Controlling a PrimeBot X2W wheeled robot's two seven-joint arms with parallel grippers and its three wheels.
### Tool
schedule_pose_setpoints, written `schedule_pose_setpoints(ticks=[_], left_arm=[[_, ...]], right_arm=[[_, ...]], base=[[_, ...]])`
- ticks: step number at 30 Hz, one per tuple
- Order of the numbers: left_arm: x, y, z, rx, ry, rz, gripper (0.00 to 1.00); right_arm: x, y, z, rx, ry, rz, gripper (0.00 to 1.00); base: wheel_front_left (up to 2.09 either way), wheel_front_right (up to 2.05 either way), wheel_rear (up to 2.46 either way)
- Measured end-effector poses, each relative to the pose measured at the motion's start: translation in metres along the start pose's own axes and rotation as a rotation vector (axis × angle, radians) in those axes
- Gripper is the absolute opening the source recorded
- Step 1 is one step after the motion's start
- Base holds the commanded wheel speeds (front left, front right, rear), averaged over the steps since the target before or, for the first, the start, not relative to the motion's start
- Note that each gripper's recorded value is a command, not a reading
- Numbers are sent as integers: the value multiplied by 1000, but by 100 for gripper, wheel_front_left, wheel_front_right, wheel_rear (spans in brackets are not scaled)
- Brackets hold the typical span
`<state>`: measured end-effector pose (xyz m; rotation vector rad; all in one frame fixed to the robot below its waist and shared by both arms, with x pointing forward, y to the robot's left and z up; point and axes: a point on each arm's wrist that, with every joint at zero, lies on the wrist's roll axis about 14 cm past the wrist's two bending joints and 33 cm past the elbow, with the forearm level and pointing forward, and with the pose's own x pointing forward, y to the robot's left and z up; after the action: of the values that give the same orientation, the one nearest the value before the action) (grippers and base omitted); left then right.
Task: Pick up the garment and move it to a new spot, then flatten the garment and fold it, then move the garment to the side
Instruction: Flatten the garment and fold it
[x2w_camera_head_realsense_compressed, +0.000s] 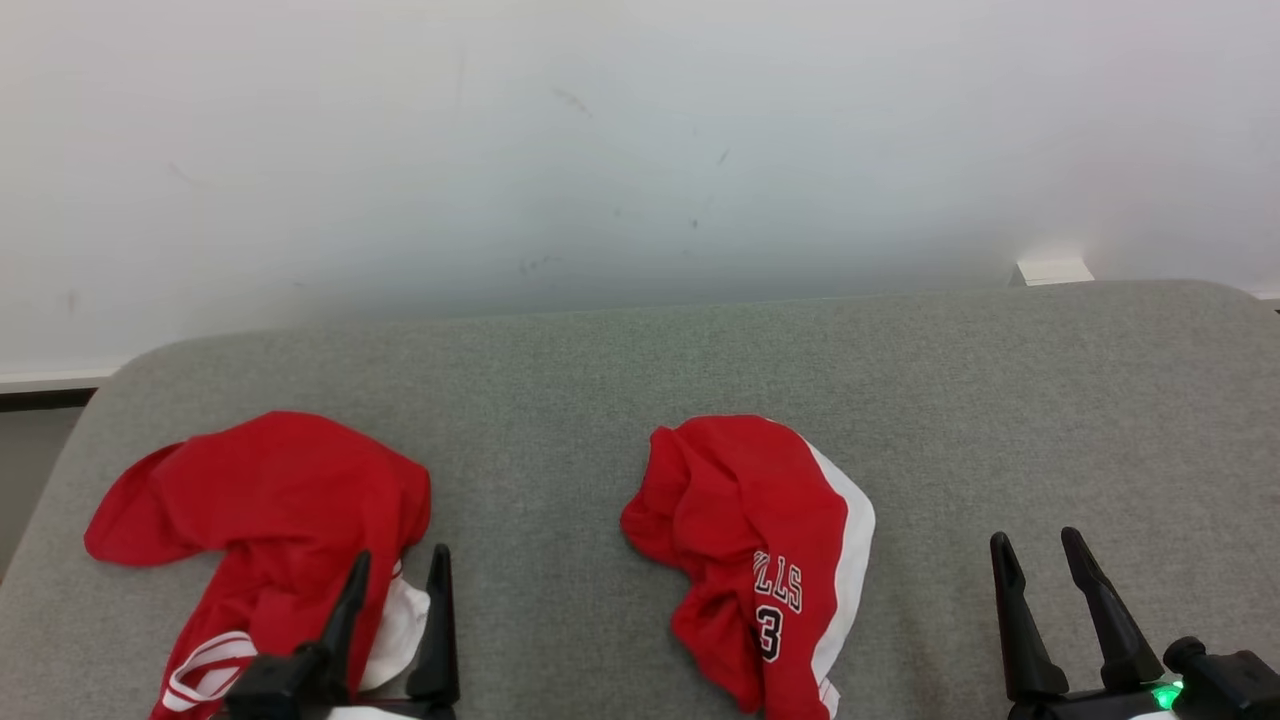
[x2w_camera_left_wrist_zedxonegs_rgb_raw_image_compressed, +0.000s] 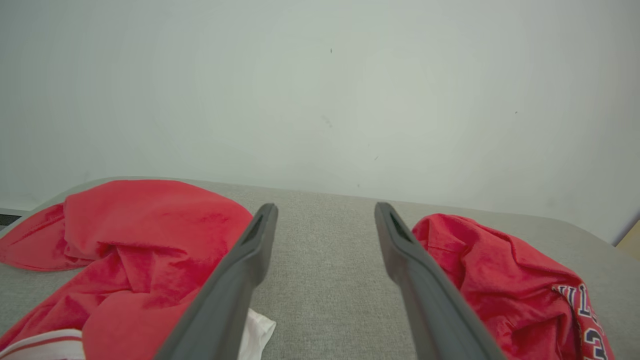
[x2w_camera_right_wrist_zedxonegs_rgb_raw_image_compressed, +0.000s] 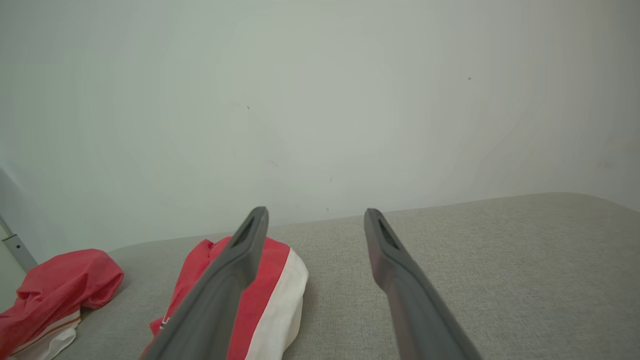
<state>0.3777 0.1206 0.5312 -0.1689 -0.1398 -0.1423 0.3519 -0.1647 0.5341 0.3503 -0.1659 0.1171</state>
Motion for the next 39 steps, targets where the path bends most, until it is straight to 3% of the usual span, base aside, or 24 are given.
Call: schedule_pose_setpoints(ticks=[16,31,39], left_arm=[[-1,-3,0,5,-2,-19,100],[-12,21,-3,2,12,56,100],[-21,34,-2,4,12,105,100]], right_arm=[[-5,-2,-12,-1,43,0,100],[-31,36,-143,25,593,133,100],[-35,48,-171,19,715,173,100]], base=[[0,0,0],[0,0,0],[0,0,0]])
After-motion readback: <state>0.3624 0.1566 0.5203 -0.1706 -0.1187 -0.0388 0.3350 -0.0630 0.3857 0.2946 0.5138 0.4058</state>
